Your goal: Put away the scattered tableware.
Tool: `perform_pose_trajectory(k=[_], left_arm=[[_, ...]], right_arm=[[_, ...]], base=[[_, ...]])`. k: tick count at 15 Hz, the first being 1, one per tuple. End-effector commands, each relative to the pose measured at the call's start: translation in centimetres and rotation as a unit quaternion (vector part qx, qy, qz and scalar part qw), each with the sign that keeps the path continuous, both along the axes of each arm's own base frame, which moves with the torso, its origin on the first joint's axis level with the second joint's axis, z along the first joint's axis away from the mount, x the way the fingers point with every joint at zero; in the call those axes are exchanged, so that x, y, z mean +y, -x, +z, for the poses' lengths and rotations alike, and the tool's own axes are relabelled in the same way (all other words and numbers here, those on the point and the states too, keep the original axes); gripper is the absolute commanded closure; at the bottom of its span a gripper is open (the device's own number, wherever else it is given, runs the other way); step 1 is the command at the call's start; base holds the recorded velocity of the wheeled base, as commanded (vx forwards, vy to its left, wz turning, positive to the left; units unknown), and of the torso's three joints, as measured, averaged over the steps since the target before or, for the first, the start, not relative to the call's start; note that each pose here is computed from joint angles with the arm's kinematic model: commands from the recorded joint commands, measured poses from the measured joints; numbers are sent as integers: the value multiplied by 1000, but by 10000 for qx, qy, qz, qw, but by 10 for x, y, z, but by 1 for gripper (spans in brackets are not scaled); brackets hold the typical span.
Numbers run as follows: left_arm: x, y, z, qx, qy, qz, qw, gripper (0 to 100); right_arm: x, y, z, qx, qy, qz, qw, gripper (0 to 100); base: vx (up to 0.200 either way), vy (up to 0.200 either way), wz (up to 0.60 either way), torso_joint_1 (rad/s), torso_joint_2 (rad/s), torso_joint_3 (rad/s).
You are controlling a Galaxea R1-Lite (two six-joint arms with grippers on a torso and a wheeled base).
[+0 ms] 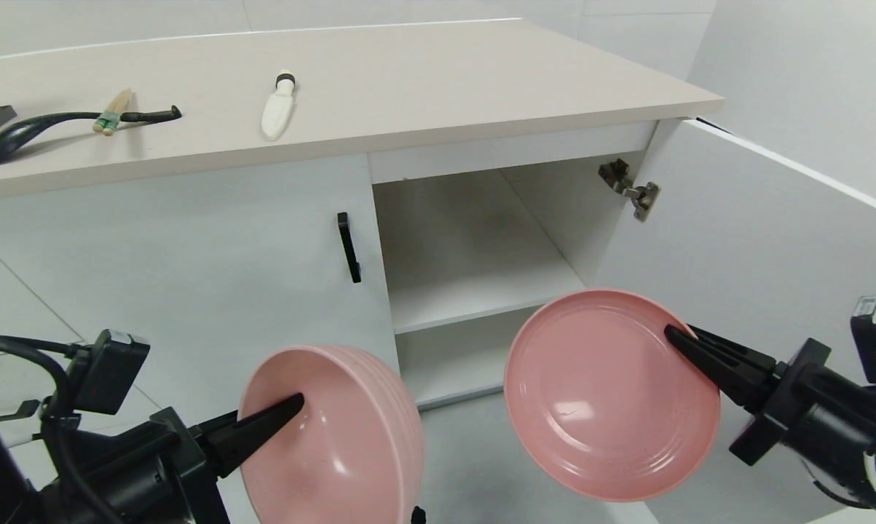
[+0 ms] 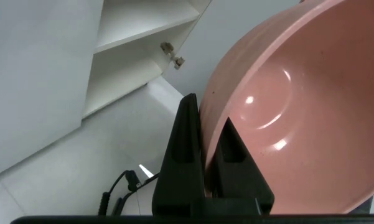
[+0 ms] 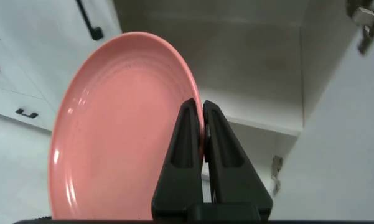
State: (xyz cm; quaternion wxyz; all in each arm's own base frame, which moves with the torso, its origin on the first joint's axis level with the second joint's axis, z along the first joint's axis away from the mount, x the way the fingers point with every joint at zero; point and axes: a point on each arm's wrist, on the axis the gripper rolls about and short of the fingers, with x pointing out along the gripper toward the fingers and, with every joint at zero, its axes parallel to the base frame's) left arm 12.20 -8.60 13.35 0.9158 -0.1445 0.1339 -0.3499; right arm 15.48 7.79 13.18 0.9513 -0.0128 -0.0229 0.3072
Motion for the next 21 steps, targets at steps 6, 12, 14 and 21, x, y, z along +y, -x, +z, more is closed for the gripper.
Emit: perform_pose_trajectory(k=[6, 12, 14, 21], left_arm=[[1, 2, -7, -51, -323, -46, 9995, 100], [0, 0, -10, 25, -364, -48, 9993, 100], [0, 0, -10, 25, -364, -40, 9993, 100], [7, -8, -9, -45, -445, 285, 9986, 100]], right_arm=[[6, -14, -23, 339, 597, -10, 9976, 100], [42, -20, -58, 995, 1057, 725, 9867, 100], [43, -20, -65, 1139, 1139, 753, 9841, 100], [30, -26, -66, 666, 1890, 221, 9795, 100]], base=[[100, 0, 0, -1, 1, 1], [0, 0, 0, 0, 0, 0], [0, 0, 0, 0, 0, 0], [0, 0, 0, 0, 0, 0]])
